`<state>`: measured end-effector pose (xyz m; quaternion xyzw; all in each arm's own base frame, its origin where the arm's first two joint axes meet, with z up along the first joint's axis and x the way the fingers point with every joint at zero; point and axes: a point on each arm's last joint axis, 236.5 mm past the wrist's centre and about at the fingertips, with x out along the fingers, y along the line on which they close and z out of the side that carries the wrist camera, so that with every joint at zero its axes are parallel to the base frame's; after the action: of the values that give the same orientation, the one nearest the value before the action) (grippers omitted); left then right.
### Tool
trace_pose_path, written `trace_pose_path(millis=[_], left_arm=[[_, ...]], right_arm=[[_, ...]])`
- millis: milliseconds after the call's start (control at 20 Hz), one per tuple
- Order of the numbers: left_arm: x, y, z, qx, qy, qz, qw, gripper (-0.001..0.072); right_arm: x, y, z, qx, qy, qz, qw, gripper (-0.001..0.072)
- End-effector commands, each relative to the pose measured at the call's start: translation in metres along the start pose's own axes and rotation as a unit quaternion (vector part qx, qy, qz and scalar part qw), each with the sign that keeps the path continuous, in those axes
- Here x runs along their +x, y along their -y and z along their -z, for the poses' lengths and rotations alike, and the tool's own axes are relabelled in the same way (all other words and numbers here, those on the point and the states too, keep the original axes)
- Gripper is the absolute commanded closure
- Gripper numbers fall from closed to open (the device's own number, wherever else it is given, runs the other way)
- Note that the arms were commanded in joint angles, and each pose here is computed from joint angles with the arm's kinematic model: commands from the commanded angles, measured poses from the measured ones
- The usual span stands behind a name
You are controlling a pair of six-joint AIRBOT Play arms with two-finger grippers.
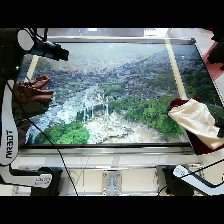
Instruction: Fold the shirts.
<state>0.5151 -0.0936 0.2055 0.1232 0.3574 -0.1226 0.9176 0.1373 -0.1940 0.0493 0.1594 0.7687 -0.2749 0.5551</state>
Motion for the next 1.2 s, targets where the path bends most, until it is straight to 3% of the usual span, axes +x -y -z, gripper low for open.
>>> trace_pose_path(millis=[0,100,200,250,350,450,500,650,800,1150], left_arm=[[0.000,0.003,-0.001,-0.004,0.002,0.007,1.000,0.0697],[0.000,0.004,-0.001,-0.004,0.002,0.008,1.000,0.0697],[0.001,0.004,-0.001,-0.005,0.002,0.009,1.000,0.0697],[0.002,0.005,-0.001,-0.006,0.001,0.011,1.000,0.0697],[0.008,0.010,0.001,-0.015,-0.002,0.022,1.000,0.0697],[0.017,0.018,0.003,-0.038,-0.007,0.039,0.998,0.0697],[0.021,0.020,0.005,-0.048,-0.012,0.043,0.998,0.0697],[0.027,0.023,0.012,-0.072,-0.028,0.048,0.996,0.0697],[0.025,0.029,0.027,-0.087,-0.060,0.057,0.993,0.0697],[0.025,0.029,0.027,-0.087,-0.060,0.057,0.993,0.0697]], right_arm=[[0.007,0.022,0.004,0.021,-0.003,0.049,0.999,0.0271],[-0.028,0.025,-0.025,0.033,0.102,0.039,0.994,0.0272],[-0.093,-0.008,-0.066,0.025,0.267,-0.047,0.962,0.0272],[-0.141,-0.045,-0.086,0.011,0.362,-0.134,0.923,0.0272],[-0.240,-0.136,-0.090,-0.066,0.490,-0.323,0.807,0.0273],[-0.294,-0.212,-0.066,-0.163,0.532,-0.432,0.710,0.0274],[-0.299,-0.247,-0.054,-0.202,0.534,-0.456,0.683,0.0274],[-0.254,-0.340,-0.034,-0.276,0.508,-0.449,0.681,0.0274],[-0.185,-0.409,-0.007,-0.368,0.478,-0.393,0.694,0.0274],[-0.100,-0.447,0.067,-0.513,0.392,-0.328,0.690,0.0279]])
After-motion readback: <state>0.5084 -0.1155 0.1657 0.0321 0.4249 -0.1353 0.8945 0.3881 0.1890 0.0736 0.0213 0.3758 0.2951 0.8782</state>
